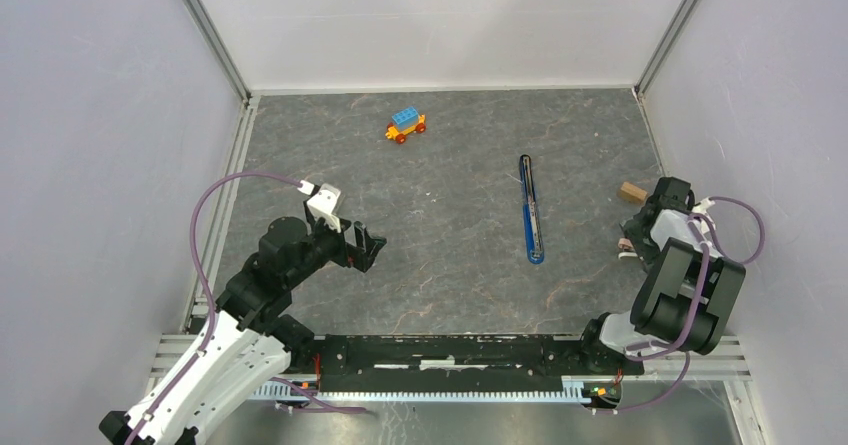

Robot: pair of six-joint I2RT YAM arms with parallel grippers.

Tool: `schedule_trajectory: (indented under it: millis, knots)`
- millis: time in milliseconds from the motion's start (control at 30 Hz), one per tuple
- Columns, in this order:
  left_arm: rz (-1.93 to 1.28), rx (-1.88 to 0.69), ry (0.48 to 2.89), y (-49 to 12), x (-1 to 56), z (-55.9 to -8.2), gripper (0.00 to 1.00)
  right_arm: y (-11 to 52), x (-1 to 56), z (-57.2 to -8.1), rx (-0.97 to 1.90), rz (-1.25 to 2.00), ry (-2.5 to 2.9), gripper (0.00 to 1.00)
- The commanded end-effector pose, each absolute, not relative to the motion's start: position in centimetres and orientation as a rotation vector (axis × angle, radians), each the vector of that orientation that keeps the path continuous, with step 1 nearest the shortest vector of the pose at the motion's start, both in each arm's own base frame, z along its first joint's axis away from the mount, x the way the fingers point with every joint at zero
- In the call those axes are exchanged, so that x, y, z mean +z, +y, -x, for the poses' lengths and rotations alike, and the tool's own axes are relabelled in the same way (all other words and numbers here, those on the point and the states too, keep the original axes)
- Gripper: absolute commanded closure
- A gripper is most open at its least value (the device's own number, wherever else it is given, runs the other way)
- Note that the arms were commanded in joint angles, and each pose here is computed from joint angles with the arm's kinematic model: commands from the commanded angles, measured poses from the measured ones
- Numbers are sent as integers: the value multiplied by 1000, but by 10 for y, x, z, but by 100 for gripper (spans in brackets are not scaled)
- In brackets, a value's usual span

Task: Load the staples into the stapler

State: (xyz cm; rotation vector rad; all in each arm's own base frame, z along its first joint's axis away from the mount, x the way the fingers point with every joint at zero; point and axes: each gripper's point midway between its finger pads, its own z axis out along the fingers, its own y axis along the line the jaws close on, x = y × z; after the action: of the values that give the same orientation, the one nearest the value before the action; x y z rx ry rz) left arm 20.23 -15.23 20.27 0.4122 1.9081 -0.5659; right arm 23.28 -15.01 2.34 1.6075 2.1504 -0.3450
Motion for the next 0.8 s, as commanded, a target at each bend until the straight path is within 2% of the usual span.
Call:
schedule_trajectory:
  millis: [0,200,333,533,767]
  knots:
    - [-442,-534,1862,-152,215,-208,0,-150,17,-237,-317,-1586,2167,13]
    - [-438,-537,1861,-152,215,-207,0,-148,16,-238,-295,-1559,2167,19]
    - [-433,-540,1857,-151,216,-207,0,-148,20,-238,-289,-1522,2153,28]
    - [-423,-563,1863,-154,216,-205,2,-143,20,-238,-256,-1463,2186,47]
    - [-373,-609,1926,-159,214,-204,7,-133,36,-250,-181,-1321,2204,56]
